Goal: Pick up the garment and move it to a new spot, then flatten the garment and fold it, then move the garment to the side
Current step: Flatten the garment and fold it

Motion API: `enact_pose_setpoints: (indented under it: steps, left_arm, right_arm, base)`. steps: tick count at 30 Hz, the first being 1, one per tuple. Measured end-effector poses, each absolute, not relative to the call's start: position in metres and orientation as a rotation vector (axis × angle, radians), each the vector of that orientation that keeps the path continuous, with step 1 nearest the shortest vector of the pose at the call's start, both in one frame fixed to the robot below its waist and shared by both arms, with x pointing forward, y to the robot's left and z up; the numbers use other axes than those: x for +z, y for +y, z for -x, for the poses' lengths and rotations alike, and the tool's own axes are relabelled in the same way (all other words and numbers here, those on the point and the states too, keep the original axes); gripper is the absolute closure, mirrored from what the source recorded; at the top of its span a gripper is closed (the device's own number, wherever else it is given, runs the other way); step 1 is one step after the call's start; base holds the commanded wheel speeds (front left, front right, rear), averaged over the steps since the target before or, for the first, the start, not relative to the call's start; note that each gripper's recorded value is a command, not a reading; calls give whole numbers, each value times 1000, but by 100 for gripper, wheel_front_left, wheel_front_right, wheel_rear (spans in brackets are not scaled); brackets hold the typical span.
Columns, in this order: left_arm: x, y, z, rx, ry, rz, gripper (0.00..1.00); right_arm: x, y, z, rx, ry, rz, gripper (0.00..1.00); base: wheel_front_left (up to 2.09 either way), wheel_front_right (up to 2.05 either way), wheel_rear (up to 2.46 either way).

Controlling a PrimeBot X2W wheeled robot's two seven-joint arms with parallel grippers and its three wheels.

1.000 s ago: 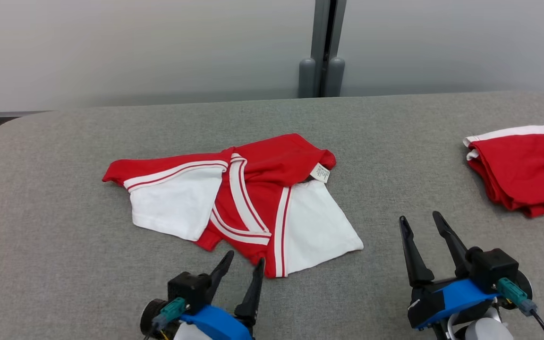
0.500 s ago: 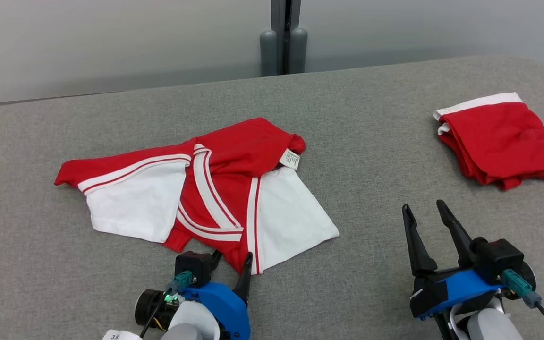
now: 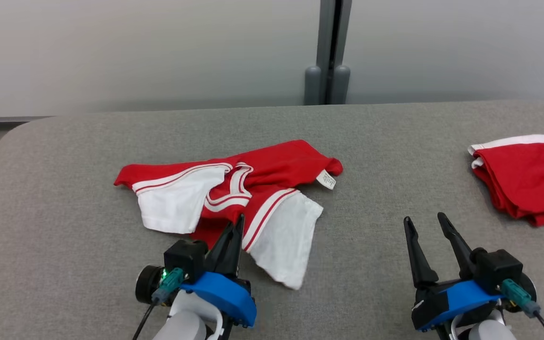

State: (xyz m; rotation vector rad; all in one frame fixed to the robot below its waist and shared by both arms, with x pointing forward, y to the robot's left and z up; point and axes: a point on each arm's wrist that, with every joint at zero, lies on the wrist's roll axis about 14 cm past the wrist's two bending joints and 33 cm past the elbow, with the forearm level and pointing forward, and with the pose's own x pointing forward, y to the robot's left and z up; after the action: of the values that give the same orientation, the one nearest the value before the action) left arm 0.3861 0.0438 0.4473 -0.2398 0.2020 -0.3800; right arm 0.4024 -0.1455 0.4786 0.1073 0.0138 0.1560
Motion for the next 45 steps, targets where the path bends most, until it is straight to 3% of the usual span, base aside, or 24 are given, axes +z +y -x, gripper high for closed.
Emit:
enact_pose_setpoints:
  steps: [6, 10, 17, 34, 35, 36, 37, 45]
  left_arm:
    - [496, 83, -370, -295, 27, 227, 100]
    - [505, 113, -355, -224, 11, 205, 100]
    - [483, 171, -332, -59, 114, 188, 100]
    - [422, 239, -291, 187, 312, 193, 100]
    - [418, 237, -290, 186, 323, 202, 69]
    - [414, 233, -290, 176, 332, 214, 44]
    - [412, 230, -291, 169, 337, 228, 1]
    - [413, 212, -310, 114, 299, 242, 0]
  right_arm:
    - [483, -129, -396, 203, 6, -118, 0]
    - [485, -123, -394, 218, 3, -119, 0]
    - [482, -123, -394, 218, 12, -127, 0]
    - [474, -136, -394, 181, 32, -115, 0]
    - [474, -135, -394, 181, 32, -115, 0]
    - [475, -135, -395, 183, 30, -114, 0]
    - [475, -135, -395, 183, 29, -114, 0]
    - [474, -133, -395, 188, 34, -113, 0]
  base:
    - [0, 0, 0]
    - [0, 0, 0]
    - [0, 0, 0]
    - [0, 0, 0]
    - [0, 0, 0]
    - [0, 0, 0]
    - [0, 0, 0]
    - [0, 0, 0]
